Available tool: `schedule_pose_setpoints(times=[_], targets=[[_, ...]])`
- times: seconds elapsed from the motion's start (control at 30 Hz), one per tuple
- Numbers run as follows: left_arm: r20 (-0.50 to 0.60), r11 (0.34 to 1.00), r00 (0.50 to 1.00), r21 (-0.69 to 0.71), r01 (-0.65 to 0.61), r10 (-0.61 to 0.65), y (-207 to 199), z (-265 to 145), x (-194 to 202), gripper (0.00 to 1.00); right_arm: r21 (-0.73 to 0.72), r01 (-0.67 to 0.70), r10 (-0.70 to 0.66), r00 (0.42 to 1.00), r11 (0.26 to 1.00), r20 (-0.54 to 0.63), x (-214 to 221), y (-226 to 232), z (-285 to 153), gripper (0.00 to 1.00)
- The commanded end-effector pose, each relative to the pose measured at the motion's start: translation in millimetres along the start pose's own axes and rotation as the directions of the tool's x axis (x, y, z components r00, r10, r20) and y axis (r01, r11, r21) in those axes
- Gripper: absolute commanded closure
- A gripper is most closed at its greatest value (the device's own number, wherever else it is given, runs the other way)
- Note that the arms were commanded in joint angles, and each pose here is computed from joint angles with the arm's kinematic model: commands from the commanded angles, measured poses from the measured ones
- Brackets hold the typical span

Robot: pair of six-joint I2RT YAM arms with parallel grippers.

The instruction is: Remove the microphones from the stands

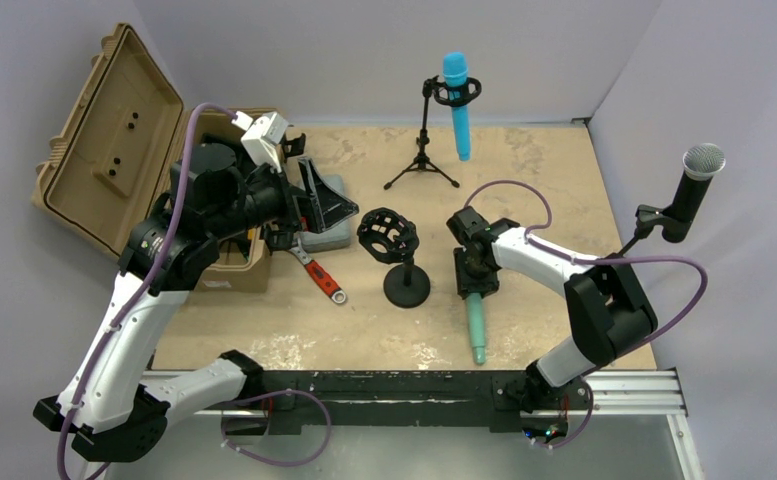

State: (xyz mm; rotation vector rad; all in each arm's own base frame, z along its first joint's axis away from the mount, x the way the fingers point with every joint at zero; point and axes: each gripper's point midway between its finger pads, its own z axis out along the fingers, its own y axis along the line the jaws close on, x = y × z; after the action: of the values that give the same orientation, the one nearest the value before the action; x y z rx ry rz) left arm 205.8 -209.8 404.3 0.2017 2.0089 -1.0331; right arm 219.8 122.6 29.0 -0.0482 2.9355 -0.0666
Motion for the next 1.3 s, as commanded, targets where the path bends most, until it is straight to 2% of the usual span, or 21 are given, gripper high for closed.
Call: schedule_pose_setpoints(times=[0.0,0.33,0.47,0.7,0.87,1.0,1.07,1.17,1.27], targets=[[0.028,0.999,1.0,0.035,-0.013,0.012,-8.5,-1.0,-6.7,0.03,-0.012,-0.022,0.022,0.999,1.0,0.03,-7.5,4.1,0.5,0.62],[0.031,0.999,0.999,0.037,-0.018,0.017,-9.5,-2.6,-7.3,0.03,-0.023,-0.013,0.013,0.999,1.0,0.034,-9.4,6.1,-1.2,0.48],[0.03,0.999,0.999,0.037,-0.019,0.018,-9.5,-3.5,-6.7,0.03,-0.017,-0.01,0.012,0.996,1.0,0.084,-24.3,5.4,-18.5,0.45],[0.034,0.999,0.999,0.041,-0.016,0.014,-10.6,-3.2,-8.0,0.03,-0.146,0.033,0.005,0.968,0.989,0.252,-77.1,26.2,-107.7,0.37],[0.032,0.999,0.999,0.051,-0.007,0.005,-12.3,-1.7,-8.2,0.03,-0.309,0.133,0.022,0.892,0.942,0.452,-119.7,49.1,-193.7,0.33],[0.026,0.998,1.0,0.068,0.002,-0.004,-15.6,-1.2,-7.5,0.03,-0.555,0.244,0.093,0.856,0.795,0.509,-134.9,73.3,-250.9,0.32],[0.021,0.997,1.0,0.072,0.005,-0.007,-16.3,-1.4,-6.4,0.03,-0.663,0.323,0.11,0.845,0.676,0.523,-133.0,90.5,-278.7,0.31],[0.017,0.997,1.0,0.076,0.009,-0.011,-17.2,-2.9,-5.1,0.03,-0.773,0.404,0.119,0.847,0.49,0.518,-121.4,110.2,-307.2,0.31],[0.012,0.997,1.0,0.079,0.011,-0.012,-17.6,-4.6,-3.2,0.03,-0.811,0.454,0.127,0.84,0.369,0.527,-108.2,118.3,-319.9,0.31]])
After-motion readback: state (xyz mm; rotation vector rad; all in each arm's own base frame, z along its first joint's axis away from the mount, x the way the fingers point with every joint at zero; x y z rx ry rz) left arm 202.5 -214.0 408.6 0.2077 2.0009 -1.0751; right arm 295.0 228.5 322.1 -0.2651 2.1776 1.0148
